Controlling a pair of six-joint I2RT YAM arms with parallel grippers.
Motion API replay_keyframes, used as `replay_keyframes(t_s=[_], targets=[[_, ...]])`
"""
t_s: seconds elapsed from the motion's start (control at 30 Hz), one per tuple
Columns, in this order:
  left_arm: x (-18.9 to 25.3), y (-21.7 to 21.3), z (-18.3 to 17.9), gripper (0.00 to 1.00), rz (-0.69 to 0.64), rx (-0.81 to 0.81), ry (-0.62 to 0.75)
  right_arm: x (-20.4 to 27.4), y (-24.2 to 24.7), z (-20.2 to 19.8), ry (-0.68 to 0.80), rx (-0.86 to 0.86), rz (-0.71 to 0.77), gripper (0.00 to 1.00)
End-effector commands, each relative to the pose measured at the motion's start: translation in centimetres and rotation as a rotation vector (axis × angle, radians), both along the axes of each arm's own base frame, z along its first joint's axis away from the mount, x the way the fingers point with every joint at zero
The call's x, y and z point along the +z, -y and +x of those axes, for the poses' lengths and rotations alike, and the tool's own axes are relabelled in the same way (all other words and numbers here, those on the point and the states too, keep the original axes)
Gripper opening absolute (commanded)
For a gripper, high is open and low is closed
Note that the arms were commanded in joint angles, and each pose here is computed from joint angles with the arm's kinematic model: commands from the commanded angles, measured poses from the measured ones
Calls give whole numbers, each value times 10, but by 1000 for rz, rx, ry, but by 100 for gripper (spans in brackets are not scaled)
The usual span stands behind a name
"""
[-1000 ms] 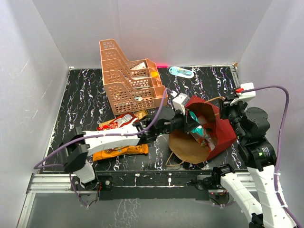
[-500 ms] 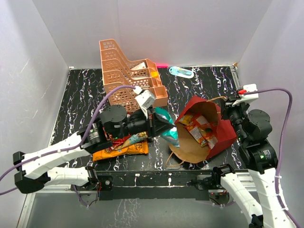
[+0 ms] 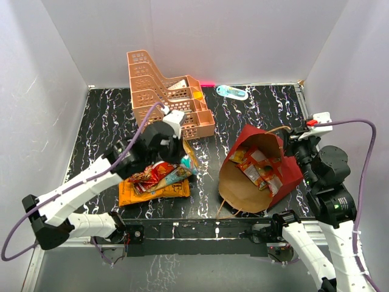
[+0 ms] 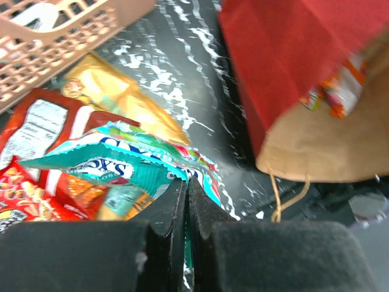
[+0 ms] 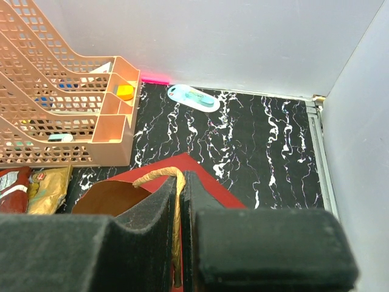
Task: Take the snacks out of the paper bag
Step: Place the snack at the center of the board.
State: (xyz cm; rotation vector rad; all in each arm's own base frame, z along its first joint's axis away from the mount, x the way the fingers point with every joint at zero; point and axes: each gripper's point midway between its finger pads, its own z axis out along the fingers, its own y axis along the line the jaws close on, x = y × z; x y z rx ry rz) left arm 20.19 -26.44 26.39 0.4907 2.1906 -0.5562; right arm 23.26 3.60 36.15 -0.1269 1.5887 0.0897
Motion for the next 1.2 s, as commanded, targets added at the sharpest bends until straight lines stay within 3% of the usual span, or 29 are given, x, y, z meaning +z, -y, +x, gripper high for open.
replay_keyframes(t_s=[0.0, 0.5, 0.73, 1.17], targets=[[16, -17, 35, 0, -48, 94, -35, 28, 1, -4, 104, -1, 19, 8], [-18, -65, 103, 0, -154, 450, -78, 28, 4, -7, 108, -12, 15, 8], [-62, -82, 88, 0, -216, 568, -118, 30, 3, -8, 108, -7, 17, 8], [-122, -89, 36, 0, -326, 644, -331, 26, 2, -8, 100, -3, 20, 8]])
